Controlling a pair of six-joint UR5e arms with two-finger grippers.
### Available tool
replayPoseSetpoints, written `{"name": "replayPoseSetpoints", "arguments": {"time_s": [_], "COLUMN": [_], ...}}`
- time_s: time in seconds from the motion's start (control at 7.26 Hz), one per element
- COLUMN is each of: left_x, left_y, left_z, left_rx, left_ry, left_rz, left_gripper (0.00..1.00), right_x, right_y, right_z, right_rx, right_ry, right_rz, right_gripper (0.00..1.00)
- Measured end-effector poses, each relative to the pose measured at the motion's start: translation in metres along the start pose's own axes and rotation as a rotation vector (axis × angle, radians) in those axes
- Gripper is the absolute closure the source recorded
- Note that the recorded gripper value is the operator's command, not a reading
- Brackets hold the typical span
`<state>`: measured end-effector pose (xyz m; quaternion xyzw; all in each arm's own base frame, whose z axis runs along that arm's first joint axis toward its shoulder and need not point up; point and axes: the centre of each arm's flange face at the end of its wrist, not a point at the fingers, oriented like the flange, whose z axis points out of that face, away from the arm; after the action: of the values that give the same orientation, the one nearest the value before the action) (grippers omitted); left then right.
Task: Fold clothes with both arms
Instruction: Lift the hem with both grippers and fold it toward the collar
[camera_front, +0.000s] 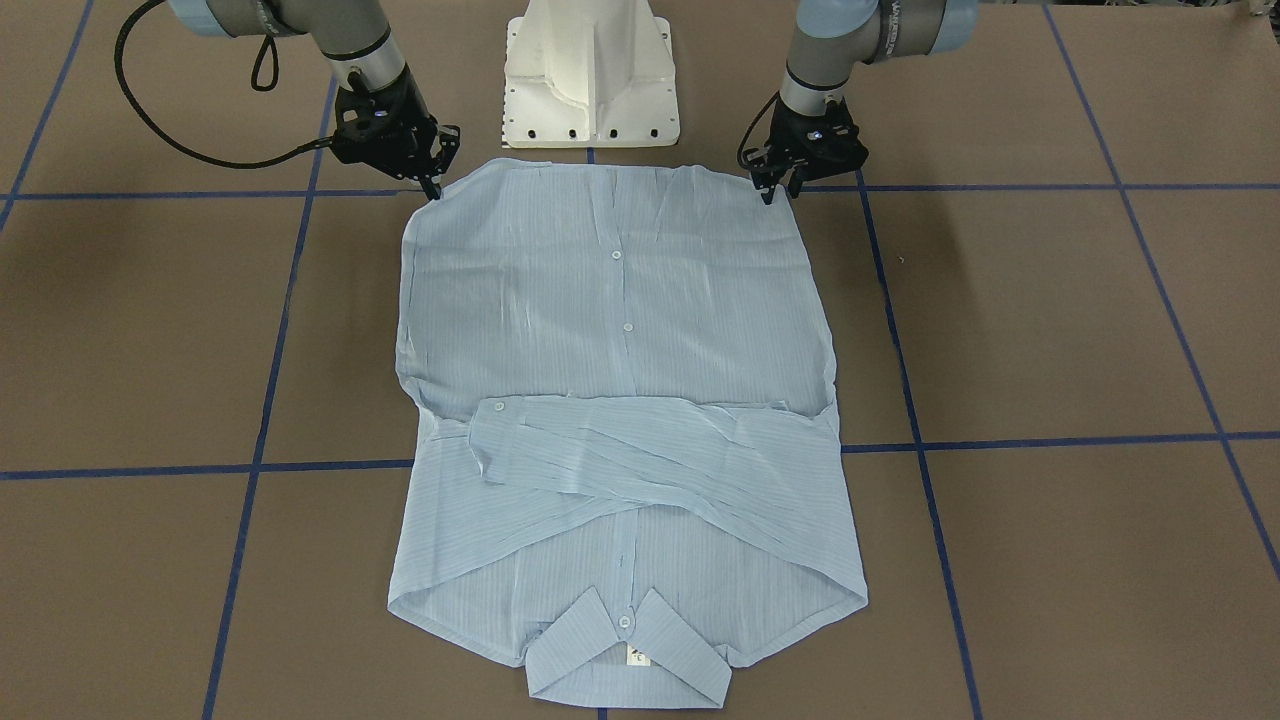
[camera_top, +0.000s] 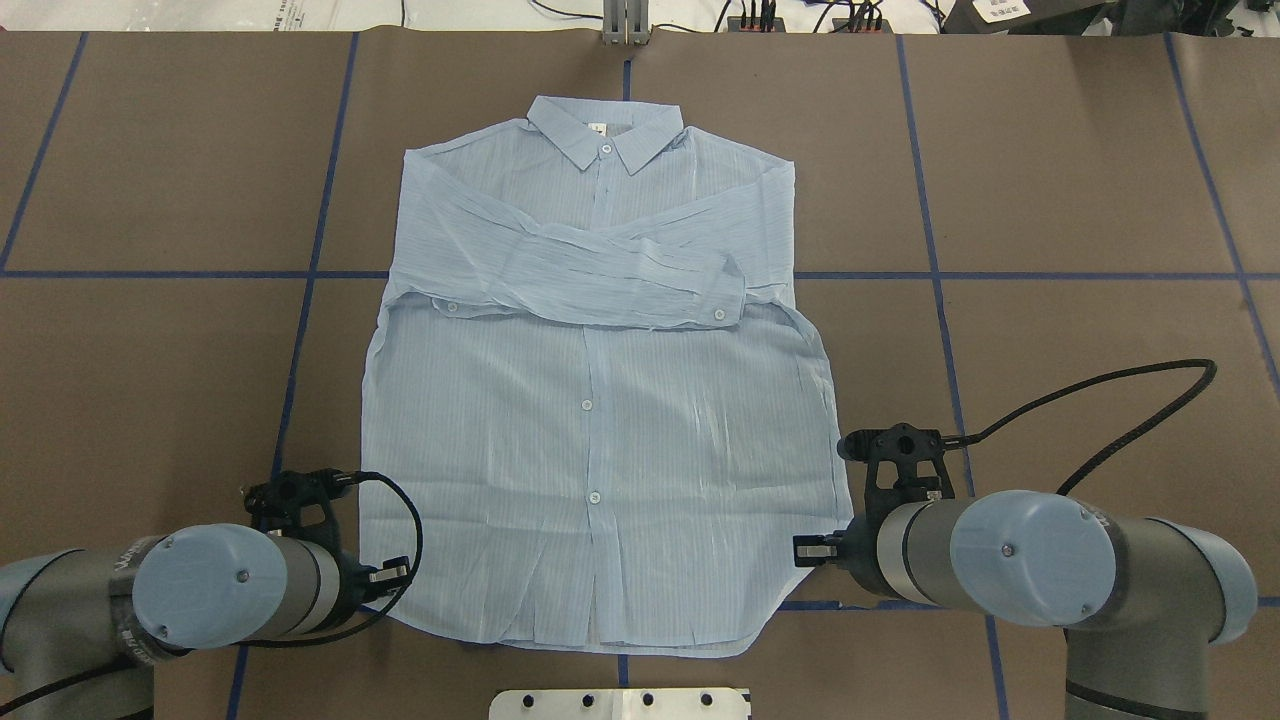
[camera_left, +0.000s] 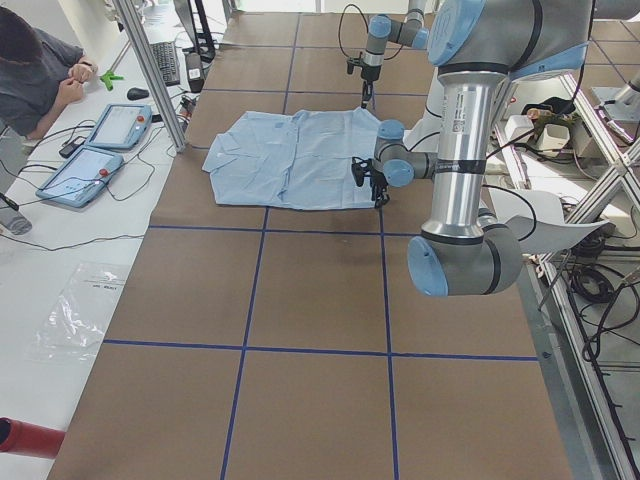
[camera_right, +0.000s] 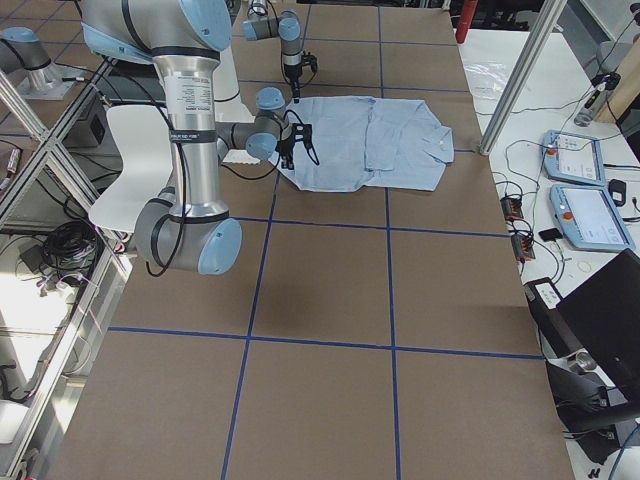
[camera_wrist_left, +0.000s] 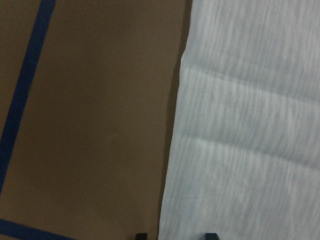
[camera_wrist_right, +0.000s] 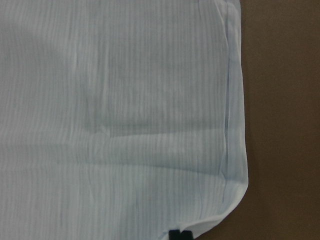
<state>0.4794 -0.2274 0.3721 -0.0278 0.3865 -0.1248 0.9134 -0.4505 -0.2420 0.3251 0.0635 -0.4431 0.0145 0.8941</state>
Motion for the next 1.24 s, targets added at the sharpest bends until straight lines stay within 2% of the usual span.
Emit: {"name": "replayPoseSetpoints", "arguments": {"time_s": [0.14,0.28,0.55,0.83,0.96,1.24], "left_x": [0.003,0.006,0.011,0.012,0.010,0.004], "left_y": [0.000,0.001,0.002,0.002,-0.002,-0.024], "left_z": [-0.001,-0.002,-0.008,-0.028,-0.040,-0.055], "left_rx": [-0.001,-0.001,-0.004,-0.018,-0.034,-0.019], "left_ry": [0.005,0.010,0.024,0.051,0.061,0.063], "left_rz": [0.000,0.001,0.004,0.011,0.024,0.080], "left_gripper": [0.94,1.00,1.00,1.00,1.00,1.00], "right_x": [0.000,0.001,0.001,0.003,0.004,0.011], "right_y": [0.000,0.000,-0.003,-0.014,-0.024,-0.042], "right_z": [0.000,0.001,0.000,-0.012,-0.024,-0.039], "right_rx": [0.000,0.000,0.003,0.002,-0.005,-0.020], "right_ry": [0.001,0.002,0.002,-0.015,-0.034,-0.056], "right_rz": [0.000,0.000,0.004,0.018,0.031,0.054], "right_gripper": [1.00,1.00,1.00,1.00,1.00,1.00]}}
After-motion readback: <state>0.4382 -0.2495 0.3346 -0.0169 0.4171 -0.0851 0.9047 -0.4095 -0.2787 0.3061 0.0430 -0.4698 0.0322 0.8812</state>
